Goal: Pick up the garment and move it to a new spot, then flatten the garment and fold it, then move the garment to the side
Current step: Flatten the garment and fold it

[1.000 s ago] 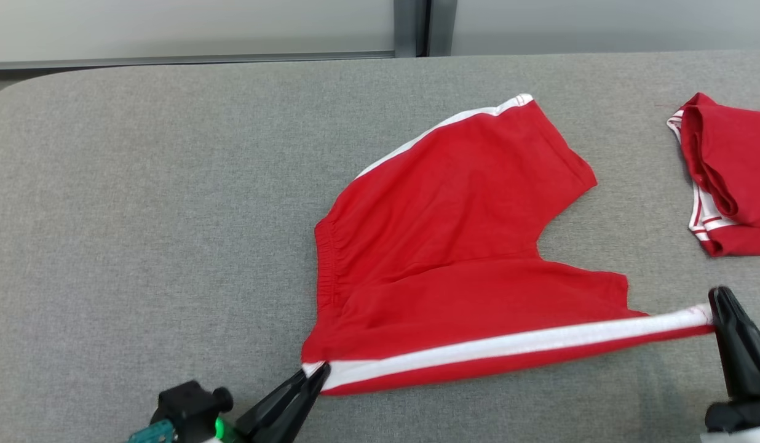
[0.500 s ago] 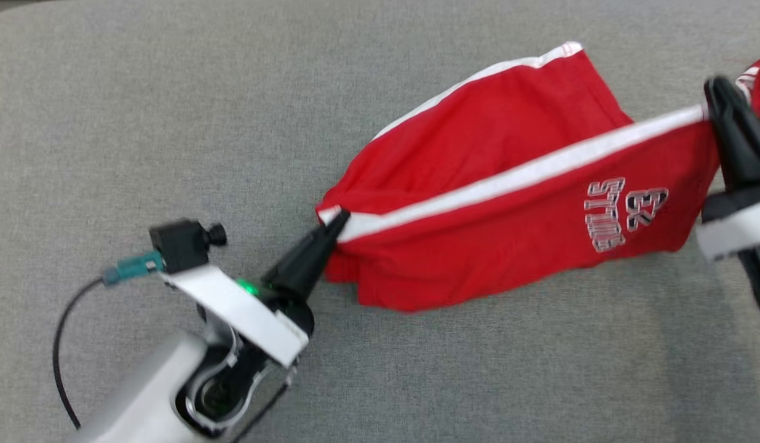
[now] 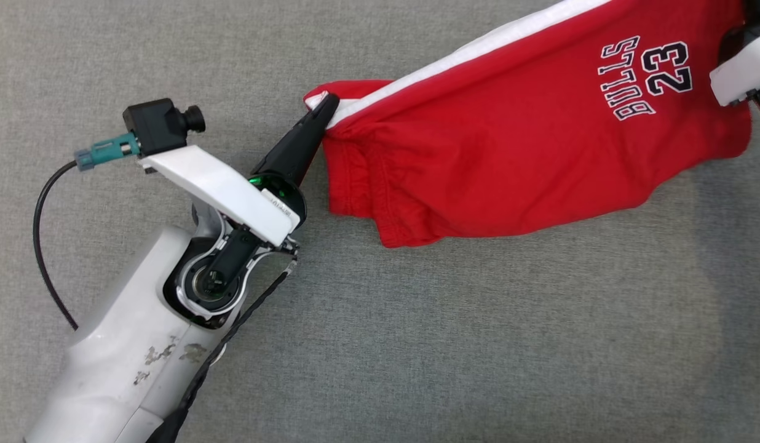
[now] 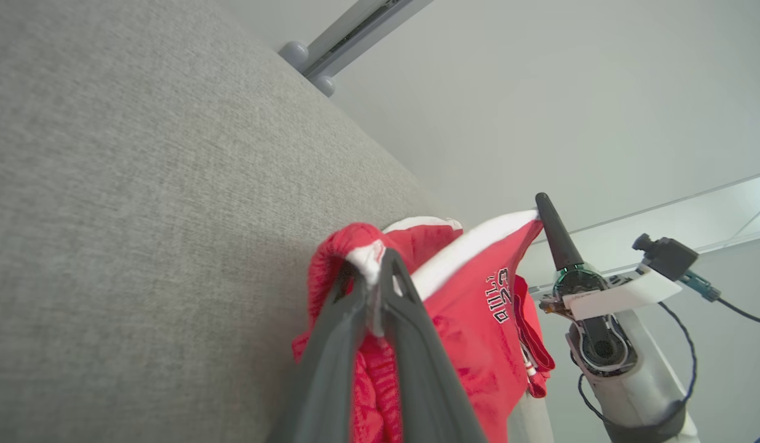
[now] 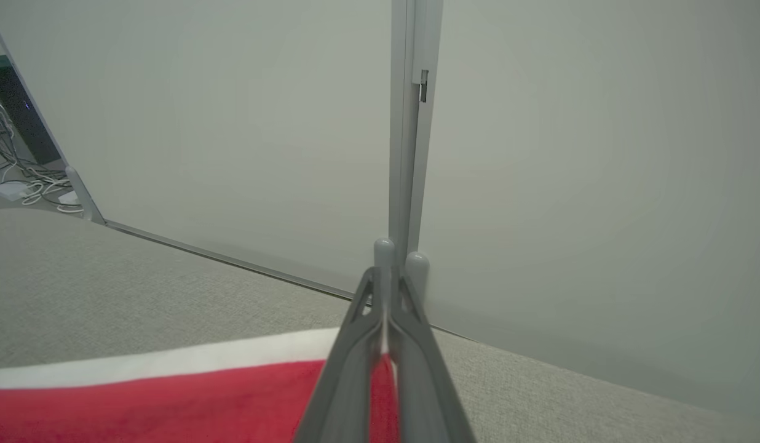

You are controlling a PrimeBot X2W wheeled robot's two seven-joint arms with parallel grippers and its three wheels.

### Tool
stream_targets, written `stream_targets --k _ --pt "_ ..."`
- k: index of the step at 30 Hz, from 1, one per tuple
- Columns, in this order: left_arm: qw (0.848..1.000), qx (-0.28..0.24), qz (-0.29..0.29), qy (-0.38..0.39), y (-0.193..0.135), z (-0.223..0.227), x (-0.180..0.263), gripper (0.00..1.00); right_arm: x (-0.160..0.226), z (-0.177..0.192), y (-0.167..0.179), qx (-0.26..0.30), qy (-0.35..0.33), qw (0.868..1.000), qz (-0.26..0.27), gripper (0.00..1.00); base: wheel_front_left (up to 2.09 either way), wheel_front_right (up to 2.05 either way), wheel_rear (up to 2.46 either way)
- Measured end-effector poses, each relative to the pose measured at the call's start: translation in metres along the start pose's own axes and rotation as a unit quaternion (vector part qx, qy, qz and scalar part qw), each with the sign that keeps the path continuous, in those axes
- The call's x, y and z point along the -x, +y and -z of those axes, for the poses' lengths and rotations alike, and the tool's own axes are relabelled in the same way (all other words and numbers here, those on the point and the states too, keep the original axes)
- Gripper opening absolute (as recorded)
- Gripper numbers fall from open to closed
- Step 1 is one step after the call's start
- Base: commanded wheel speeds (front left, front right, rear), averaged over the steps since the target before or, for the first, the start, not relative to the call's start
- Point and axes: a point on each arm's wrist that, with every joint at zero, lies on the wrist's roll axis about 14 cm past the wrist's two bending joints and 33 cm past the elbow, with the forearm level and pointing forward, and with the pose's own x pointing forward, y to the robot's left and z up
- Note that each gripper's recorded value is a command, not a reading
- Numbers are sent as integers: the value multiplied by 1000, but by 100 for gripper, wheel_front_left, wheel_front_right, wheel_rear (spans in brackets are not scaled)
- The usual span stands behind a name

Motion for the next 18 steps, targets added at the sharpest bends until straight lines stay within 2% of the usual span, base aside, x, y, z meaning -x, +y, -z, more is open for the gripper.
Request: stream_targets --k 1,2,3,7,9,12,16,18 --pt "1000 1 -4 0 3 0 -2 16 -5 3 1 -4 0 1000 -1 100 0 0 0" --pt "1000 -1 -9 0 6 0 -3 66 -8 6 3 -10 -3 1000 -2 100 0 0 0" --pt "1000 -2 -12 -5 8 -2 -3 100 -10 9 5 -13 -5 1000 -4 100 0 0 0" --pt "999 -24 -14 -28 9 -7 1 100 -1 18 6 -24 -4 1000 -1 100 0 0 0" --pt "996 -70 -22 -50 13 -12 11 100 11 24 -2 -33 1 999 13 100 0 0 0" --pt "984 -141 -40 -101 17 -22 29 100 32 38 -8 -69 28 997 32 100 0 0 0" --pt "970 -181 -89 -140 24 -16 55 100 61 56 -9 -114 81 989 46 100 0 0 0" --pt "955 -226 -105 -163 18 -19 67 100 69 54 -8 -140 88 985 49 100 0 0 0"
